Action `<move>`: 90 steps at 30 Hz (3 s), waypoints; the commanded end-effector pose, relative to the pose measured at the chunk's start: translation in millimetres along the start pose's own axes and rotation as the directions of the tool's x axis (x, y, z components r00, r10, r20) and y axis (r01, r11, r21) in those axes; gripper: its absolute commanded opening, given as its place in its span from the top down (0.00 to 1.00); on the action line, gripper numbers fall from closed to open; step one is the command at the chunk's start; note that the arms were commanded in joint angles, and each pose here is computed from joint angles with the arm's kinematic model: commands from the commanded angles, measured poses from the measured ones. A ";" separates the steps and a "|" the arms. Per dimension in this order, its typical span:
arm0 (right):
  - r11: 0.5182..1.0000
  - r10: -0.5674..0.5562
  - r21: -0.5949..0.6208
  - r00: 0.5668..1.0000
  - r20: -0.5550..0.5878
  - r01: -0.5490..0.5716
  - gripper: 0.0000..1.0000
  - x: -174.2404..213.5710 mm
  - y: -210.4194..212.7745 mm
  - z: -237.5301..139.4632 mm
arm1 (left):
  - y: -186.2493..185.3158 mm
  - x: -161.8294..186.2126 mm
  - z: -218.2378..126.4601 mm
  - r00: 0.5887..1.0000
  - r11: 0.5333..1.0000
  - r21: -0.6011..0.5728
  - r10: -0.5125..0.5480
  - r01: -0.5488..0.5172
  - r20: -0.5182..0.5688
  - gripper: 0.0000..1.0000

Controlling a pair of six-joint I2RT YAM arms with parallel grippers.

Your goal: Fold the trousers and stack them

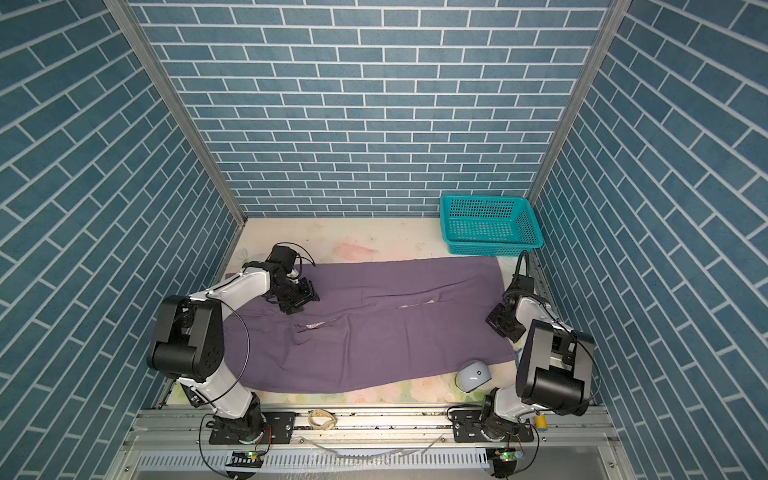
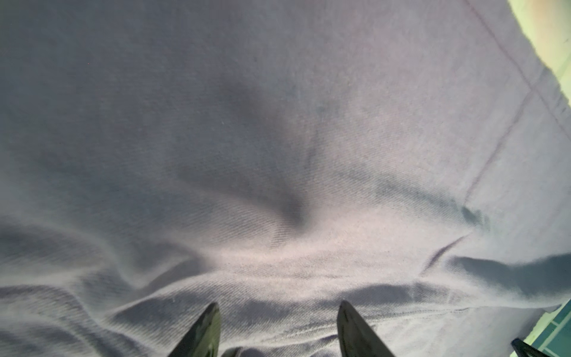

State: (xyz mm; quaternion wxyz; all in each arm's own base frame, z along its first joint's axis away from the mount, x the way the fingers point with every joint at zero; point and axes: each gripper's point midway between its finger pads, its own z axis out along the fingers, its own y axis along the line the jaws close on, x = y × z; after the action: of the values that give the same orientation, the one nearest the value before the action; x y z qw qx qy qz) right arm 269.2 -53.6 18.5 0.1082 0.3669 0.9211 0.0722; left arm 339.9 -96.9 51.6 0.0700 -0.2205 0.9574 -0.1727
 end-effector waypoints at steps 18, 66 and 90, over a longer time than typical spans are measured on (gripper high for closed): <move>0.976 0.203 -0.112 0.965 0.167 -0.186 0.61 -45.3 -21.2 -72.9 | -81.2 -9.9 19.6 0.992 0.990 0.057 0.129 -0.129 -0.004 0.38; 0.953 -0.031 0.301 0.999 -0.008 0.032 1.00 -147.6 7.3 37.8 | -75.5 -17.6 92.6 0.988 0.993 -0.004 0.121 -0.122 -0.092 0.38; 0.994 -0.106 0.028 0.986 0.132 0.103 0.72 -66.9 28.2 -55.3 | -105.9 -42.0 -20.8 0.976 0.982 0.051 0.176 -0.184 0.130 0.37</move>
State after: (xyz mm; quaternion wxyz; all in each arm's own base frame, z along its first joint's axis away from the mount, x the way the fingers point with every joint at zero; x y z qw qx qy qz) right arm 338.6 -103.5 121.5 0.2255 0.3393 0.9132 0.0054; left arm 428.5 -173.9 116.0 0.1632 -0.1381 0.9550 -0.2056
